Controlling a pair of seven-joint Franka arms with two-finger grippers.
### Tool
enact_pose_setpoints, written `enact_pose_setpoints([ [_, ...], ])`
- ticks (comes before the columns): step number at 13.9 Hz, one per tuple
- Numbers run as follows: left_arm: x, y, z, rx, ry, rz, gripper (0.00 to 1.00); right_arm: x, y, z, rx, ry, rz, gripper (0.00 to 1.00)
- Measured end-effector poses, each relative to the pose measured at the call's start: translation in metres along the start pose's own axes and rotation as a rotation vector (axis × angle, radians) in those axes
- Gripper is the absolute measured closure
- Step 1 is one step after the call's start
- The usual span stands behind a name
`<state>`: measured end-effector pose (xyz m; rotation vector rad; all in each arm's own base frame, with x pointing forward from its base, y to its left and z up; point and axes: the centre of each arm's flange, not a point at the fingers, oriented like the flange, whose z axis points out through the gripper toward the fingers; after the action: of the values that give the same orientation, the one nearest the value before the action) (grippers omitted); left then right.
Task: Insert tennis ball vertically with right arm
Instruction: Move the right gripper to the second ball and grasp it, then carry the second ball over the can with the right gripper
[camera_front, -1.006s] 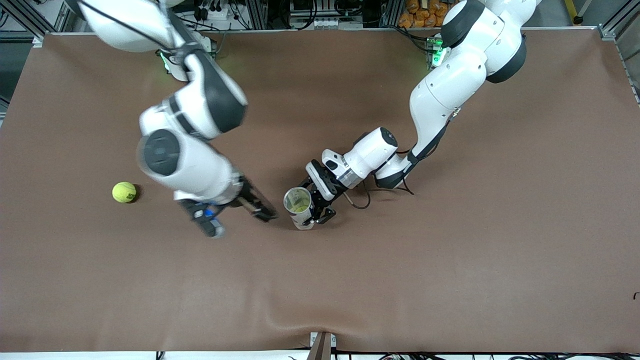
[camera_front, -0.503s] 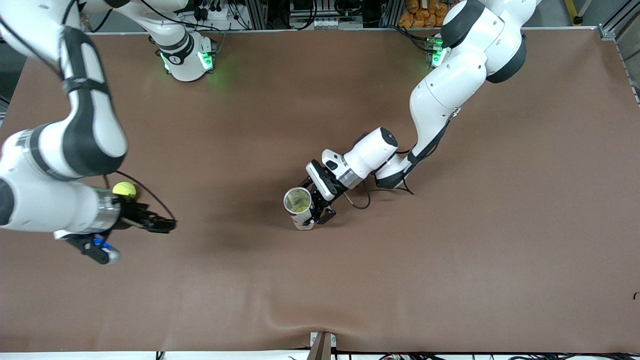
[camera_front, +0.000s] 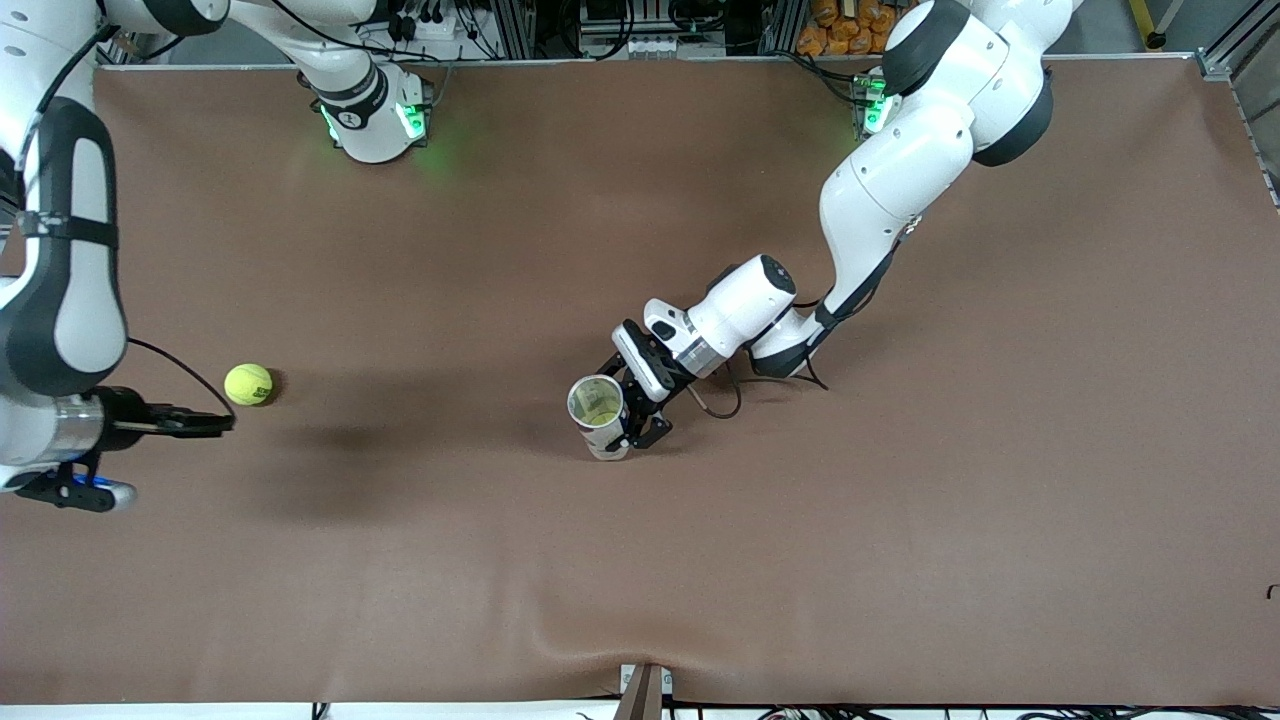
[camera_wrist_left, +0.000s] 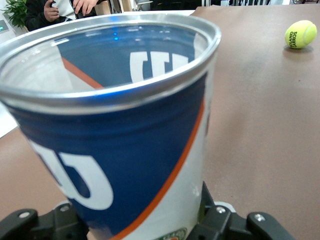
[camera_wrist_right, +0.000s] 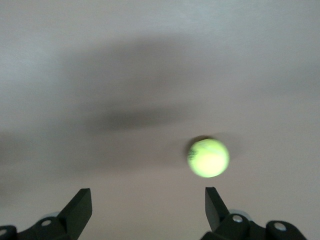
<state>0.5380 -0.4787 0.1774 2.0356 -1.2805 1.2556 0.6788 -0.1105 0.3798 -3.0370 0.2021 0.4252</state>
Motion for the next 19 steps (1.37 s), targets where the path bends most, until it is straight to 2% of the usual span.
enact_pose_setpoints([
  [5,0.000,0.000,0.000,0.001,0.000,0.000,0.21,0.003,0.052,0.056,-0.021,0.004,-0.034,0.00],
  [11,0.000,-0.002,0.000,0.002,0.000,-0.001,0.20,-0.011,0.069,0.132,-0.009,-0.073,-0.033,0.00],
  [15,0.000,-0.002,0.000,0.003,0.001,-0.001,0.20,-0.016,0.076,0.168,-0.017,-0.048,-0.027,0.00],
  [19,0.000,-0.002,0.000,0.004,0.001,-0.001,0.20,-0.023,0.075,0.189,-0.004,-0.056,-0.018,0.00],
])
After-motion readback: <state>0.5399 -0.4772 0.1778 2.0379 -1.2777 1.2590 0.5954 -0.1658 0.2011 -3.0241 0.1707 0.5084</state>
